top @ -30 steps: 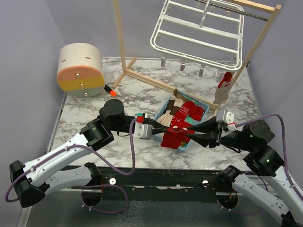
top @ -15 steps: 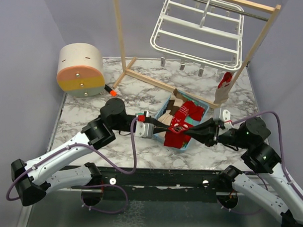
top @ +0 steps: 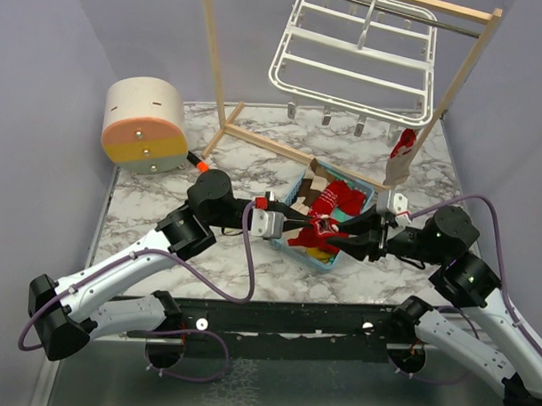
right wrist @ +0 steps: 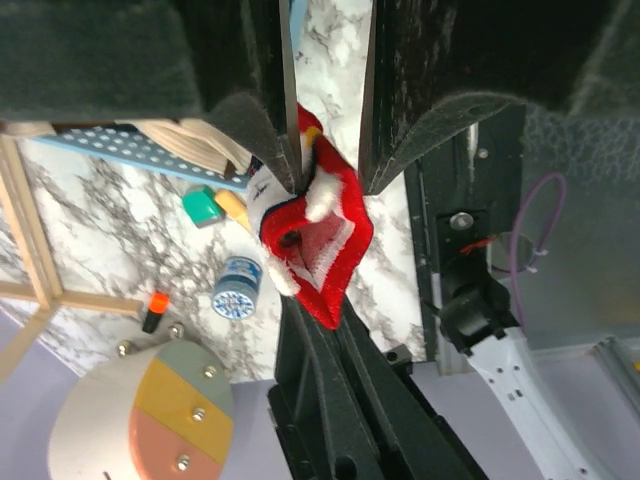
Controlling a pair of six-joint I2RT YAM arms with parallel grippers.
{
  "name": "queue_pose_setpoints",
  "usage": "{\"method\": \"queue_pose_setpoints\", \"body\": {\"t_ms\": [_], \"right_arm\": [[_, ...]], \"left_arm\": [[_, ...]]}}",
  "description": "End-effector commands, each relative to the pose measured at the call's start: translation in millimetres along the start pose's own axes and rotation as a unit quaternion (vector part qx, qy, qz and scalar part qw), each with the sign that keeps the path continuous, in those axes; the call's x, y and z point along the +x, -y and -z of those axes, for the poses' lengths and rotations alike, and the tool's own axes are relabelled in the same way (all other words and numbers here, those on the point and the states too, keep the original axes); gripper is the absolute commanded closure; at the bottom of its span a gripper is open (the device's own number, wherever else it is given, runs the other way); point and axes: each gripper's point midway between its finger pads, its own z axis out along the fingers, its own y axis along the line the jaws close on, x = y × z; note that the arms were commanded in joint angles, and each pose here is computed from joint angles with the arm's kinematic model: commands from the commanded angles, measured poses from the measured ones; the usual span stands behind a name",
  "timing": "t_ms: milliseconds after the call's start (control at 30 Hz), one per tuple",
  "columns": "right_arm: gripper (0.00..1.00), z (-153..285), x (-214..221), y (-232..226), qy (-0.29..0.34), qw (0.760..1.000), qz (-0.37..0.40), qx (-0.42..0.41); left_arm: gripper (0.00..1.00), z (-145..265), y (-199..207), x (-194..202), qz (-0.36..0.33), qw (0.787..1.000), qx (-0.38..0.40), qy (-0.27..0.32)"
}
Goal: Clip the socks to the hanger
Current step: Pick up the sock from the bin, then move the hanger to the clothesline.
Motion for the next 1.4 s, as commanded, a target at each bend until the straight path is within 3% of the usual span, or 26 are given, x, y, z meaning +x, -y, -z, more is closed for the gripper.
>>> {"method": "queue_pose_setpoints", "body": {"t_ms": [0, 100, 200, 367, 633, 767, 1000, 1133, 1367], "right_arm": [[0.59, 18, -7, 20, -0.034, 0.996, 0.005, 0.082], [0.55, 40, -20, 43, -0.041, 0.983, -0.011, 0.18], [0.62, 64, -30, 66, -0.034, 0.959, -0.037, 0.28], [0.38, 90, -51, 87, -0.021, 0.924, -0.067, 0.375], [0.34, 122, -78, 112, 0.037, 0.866, -0.108, 0.486], [0.34, 118, -82, 122, 0.029, 0.856, -0.121, 0.502], [0.34, 142, -105, 137, 0.093, 0.812, -0.114, 0.564], [0.34, 126, -96, 149, 0.059, 0.809, -0.126, 0.572], [0.36, 104, -87, 162, 0.085, 0.806, -0.151, 0.566]], "left_arm": [[1.0, 0, -12, -7, -0.018, 0.999, -0.031, 0.004], [1.0, 5, -12, 4, -0.011, 0.999, -0.048, -0.012], [1.0, 7, -12, 12, 0.008, 0.998, -0.063, -0.021], [1.0, 4, -18, 18, 0.045, 0.995, -0.084, -0.021], [1.0, 1, -40, 15, 0.076, 0.988, -0.133, -0.014], [1.0, -2, -55, 19, 0.093, 0.982, -0.165, -0.021], [1.0, -10, -60, 22, 0.112, 0.979, -0.171, -0.008], [1.0, -14, -60, 26, 0.12, 0.979, -0.166, -0.006], [1.0, -17, -58, 33, 0.123, 0.978, -0.165, -0.003]]}}
